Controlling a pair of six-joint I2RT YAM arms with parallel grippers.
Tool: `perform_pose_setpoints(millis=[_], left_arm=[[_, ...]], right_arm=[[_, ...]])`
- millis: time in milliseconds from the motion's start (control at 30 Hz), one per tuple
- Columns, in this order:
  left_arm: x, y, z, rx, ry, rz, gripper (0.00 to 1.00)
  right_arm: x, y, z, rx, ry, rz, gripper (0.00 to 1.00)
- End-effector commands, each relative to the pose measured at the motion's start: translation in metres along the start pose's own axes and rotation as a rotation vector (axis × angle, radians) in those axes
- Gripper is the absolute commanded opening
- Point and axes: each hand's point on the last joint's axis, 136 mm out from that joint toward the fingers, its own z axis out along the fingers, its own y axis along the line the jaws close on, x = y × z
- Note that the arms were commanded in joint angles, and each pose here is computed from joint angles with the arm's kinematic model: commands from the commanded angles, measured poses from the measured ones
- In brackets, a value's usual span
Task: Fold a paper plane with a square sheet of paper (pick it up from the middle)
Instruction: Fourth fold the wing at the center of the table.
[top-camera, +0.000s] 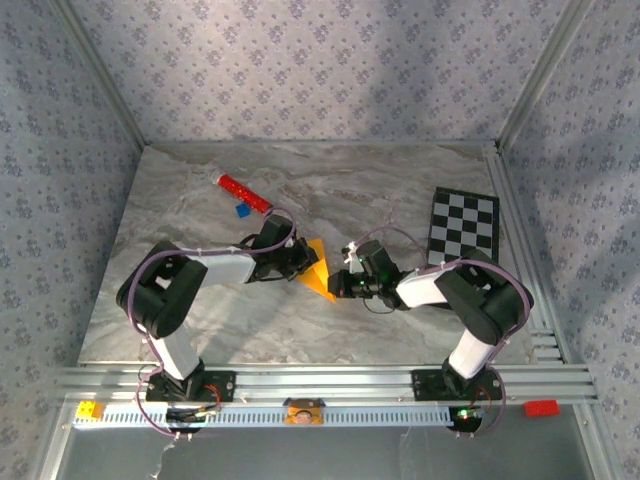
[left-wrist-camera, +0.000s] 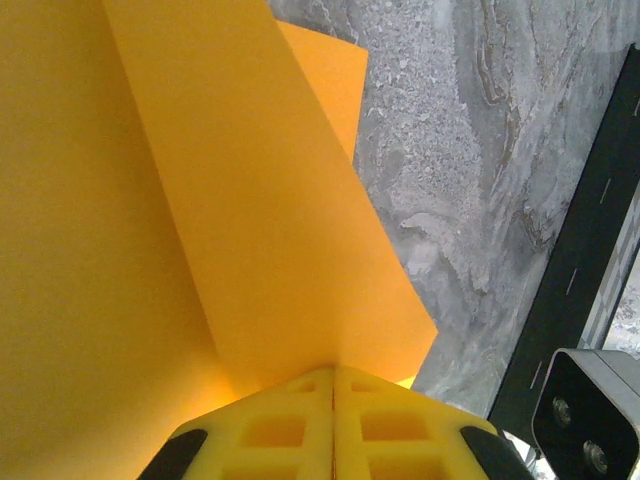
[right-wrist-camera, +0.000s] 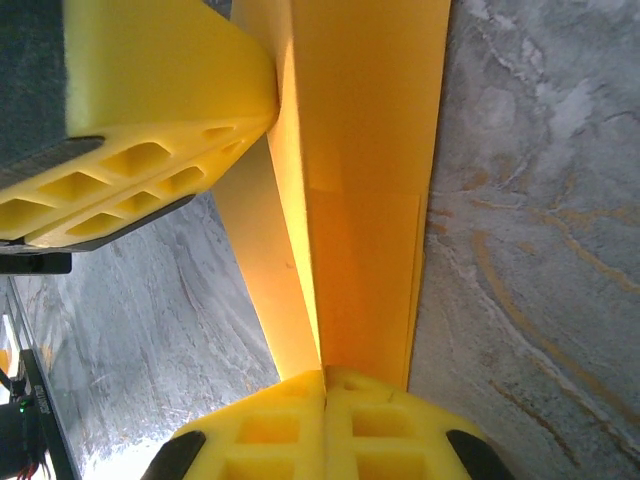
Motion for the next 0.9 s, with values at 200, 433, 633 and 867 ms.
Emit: perform_pose_setpoints(millis=[200, 433, 633, 867], left_arm=[[-0.002, -0.007, 0.009, -0.003, 0.01, 0.015, 0.07], [-0.002, -0.002, 0.014, -0.025, 0.015, 0.011, 0.06], [-0.002, 0.002, 0.015, -0.042, 0.013, 0.011, 0.06], [-0.002, 0.006, 0.018, -0.062, 0.01, 0.012, 0.06]], right_arm=[[0.007, -0.006, -0.001, 0.01, 0.025, 0.028, 0.0], [0.007, -0.008, -0.001, 0.017, 0.031, 0.032, 0.0], [0.008, -0.009, -0.001, 0.022, 0.037, 0.036, 0.0], [0.007, -0.01, -0.001, 0.027, 0.041, 0.038, 0.0]])
